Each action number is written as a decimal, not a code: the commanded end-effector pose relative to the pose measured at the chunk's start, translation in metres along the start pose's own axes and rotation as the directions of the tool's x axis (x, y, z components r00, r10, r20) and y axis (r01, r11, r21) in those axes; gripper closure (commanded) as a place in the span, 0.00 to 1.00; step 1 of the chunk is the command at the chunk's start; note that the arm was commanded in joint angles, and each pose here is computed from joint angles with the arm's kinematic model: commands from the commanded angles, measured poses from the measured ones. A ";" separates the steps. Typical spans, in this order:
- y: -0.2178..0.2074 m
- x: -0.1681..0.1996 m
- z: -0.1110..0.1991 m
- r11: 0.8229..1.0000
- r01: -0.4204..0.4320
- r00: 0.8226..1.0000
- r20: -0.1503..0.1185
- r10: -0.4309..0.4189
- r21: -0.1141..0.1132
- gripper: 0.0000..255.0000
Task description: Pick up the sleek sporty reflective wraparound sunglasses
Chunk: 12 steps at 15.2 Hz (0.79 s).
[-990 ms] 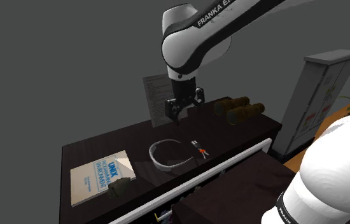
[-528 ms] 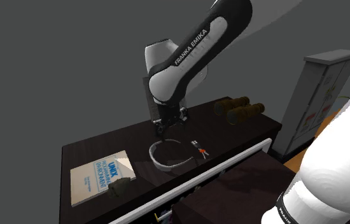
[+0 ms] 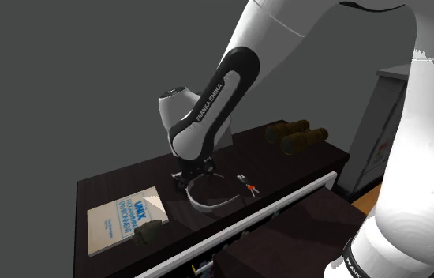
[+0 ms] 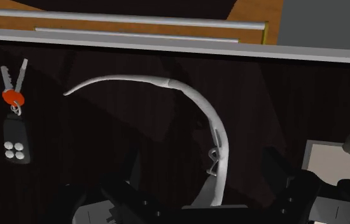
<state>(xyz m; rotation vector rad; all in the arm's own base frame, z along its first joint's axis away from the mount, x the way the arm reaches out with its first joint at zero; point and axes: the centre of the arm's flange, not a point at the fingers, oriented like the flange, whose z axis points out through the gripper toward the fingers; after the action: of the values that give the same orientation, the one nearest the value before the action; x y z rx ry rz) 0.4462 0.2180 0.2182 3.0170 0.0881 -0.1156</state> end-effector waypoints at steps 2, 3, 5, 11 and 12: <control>-0.020 0.017 0.034 1.000 0.002 1.000 0.004 -0.002 -0.005 0.00; -0.021 0.017 0.035 1.000 0.002 1.000 0.004 -0.002 -0.006 0.00; -0.022 0.018 0.046 1.000 0.002 1.000 0.004 -0.002 -0.006 0.00; -0.026 0.020 0.075 1.000 0.002 1.000 0.004 -0.002 -0.006 0.00; -0.026 0.020 0.075 1.000 0.002 1.000 0.004 -0.002 -0.006 0.00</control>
<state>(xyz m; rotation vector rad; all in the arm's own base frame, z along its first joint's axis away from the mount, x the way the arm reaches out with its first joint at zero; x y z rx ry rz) 0.4596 0.2351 0.1413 3.0110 0.0912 -0.1217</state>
